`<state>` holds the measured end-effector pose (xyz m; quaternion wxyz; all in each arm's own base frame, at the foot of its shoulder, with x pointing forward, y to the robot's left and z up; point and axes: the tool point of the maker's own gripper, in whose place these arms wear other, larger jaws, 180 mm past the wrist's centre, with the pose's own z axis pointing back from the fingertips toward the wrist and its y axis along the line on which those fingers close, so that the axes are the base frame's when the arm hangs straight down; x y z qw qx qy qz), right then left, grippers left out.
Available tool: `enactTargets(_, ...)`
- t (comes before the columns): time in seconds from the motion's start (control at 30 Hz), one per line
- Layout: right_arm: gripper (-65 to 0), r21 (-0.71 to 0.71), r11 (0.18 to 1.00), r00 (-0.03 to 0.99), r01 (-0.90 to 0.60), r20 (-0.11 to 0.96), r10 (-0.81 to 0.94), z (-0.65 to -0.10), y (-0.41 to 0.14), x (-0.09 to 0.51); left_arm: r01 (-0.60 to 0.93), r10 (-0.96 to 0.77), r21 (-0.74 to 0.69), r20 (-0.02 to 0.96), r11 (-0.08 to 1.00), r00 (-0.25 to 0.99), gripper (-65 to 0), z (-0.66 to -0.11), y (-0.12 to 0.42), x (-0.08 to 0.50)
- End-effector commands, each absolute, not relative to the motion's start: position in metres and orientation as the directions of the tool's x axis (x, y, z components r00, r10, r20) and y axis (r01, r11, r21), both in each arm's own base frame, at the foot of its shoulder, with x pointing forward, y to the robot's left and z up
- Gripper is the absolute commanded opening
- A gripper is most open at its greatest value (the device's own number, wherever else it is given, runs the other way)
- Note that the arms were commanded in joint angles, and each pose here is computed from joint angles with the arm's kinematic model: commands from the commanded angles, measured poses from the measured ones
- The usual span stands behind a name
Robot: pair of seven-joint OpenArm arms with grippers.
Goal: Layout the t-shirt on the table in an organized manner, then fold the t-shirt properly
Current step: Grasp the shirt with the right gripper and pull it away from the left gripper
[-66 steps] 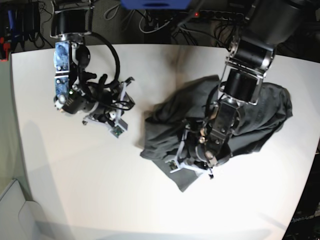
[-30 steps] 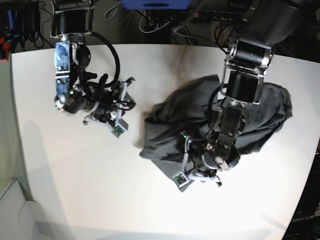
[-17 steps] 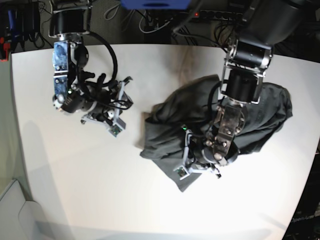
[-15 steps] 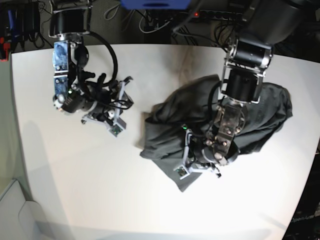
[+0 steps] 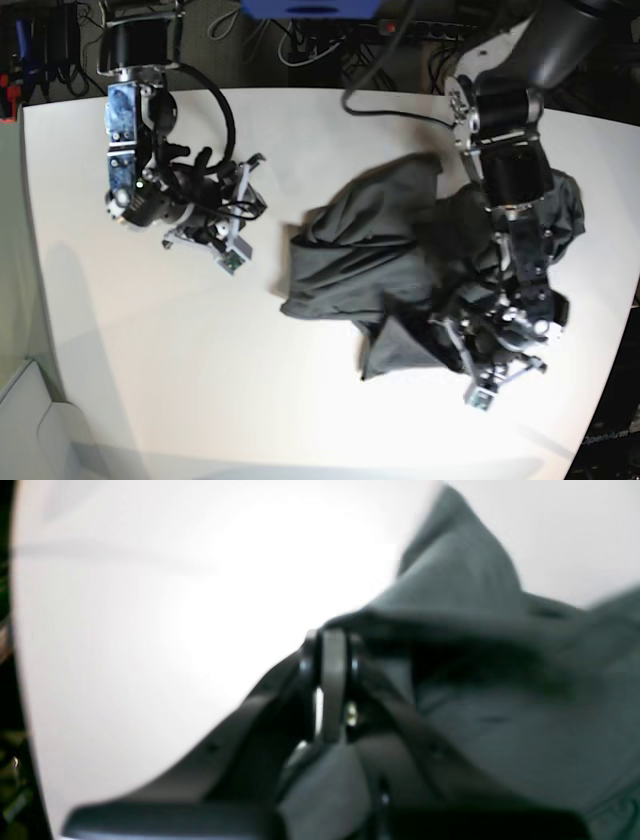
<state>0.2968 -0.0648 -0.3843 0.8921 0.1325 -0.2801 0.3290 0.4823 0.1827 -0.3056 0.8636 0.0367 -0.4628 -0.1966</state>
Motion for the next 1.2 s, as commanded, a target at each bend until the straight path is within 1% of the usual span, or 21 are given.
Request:
enactTargets(0.0,-40.0,0.040,0.750,0.599,-0.660,0.630,0.494,-0.371,-0.061,0.308,0.203,-0.339,0.276,0.833,0.939,0.438,-64.4,-0.266,0.217,0.492)
enactTargets(0.1,-40.0,0.040,0.750,0.598,-0.661,0.632,0.493,-0.370,-0.061,0.308,0.039,-0.266,0.277,0.857,0.960,0.442,-64.4,-0.248,0.287,0.477)
enactTargets(0.2,-40.0,0.041,0.749,0.597,-0.661,0.634,0.492,-0.370,-0.060,0.308,-0.047,-0.243,0.297,0.853,0.954,0.461,-64.4,-0.242,0.335,0.461)
enactTargets(0.27,-40.0,0.040,0.749,0.596,-0.661,0.634,0.492,-0.369,-0.060,0.308,-0.084,-0.228,0.308,0.837,0.948,0.497,-64.5,-0.253,0.360,0.442)
enactTargets(0.37,-40.0,0.040,0.746,0.597,-0.664,0.630,0.497,-0.369,-0.059,0.307,-0.112,-0.214,0.319,0.818,0.941,0.534,-64.5,-0.268,0.380,0.421)
enactTargets(0.47,-39.5,0.064,0.739,0.597,-0.670,0.639,0.485,-0.367,-0.046,0.306,-0.107,-0.216,0.329,0.797,0.938,0.564,-64.5,-0.282,0.385,0.409)
enactTargets(0.57,-39.9,0.095,0.697,0.588,-0.711,0.623,0.515,-0.369,-0.017,0.296,-0.100,-0.216,0.331,0.786,0.938,0.579,-64.5,-0.290,0.384,0.403)
enactTargets(0.73,-39.9,0.158,0.622,0.546,-0.767,0.671,0.502,-0.354,0.044,0.288,-0.092,-0.219,0.343,0.762,0.935,0.609,-64.5,-0.301,0.386,0.394)
enactTargets(0.87,-39.5,0.148,0.603,0.511,-0.784,0.705,0.491,-0.338,0.060,0.301,-0.080,-0.221,0.347,0.741,0.934,0.634,-64.5,-0.313,0.387,0.385)
enactTargets(0.93,-39.4,0.160,0.603,0.526,-0.782,0.689,0.498,-0.344,0.060,0.311,-0.075,-0.226,0.356,0.727,0.932,0.648,-64.5,-0.318,0.390,0.379)
enactTargets(1.03,-39.4,0.222,0.611,0.588,-0.760,0.637,0.499,-0.367,0.058,0.324,-0.067,-0.231,0.364,0.712,0.929,0.664,-64.5,-0.325,0.390,0.369)
enactTargets(1.17,-39.4,0.326,0.620,0.654,-0.714,0.627,0.423,-0.391,0.066,0.336,-0.062,-0.235,0.370,0.703,0.927,0.671,-64.5,-0.329,0.390,0.364)
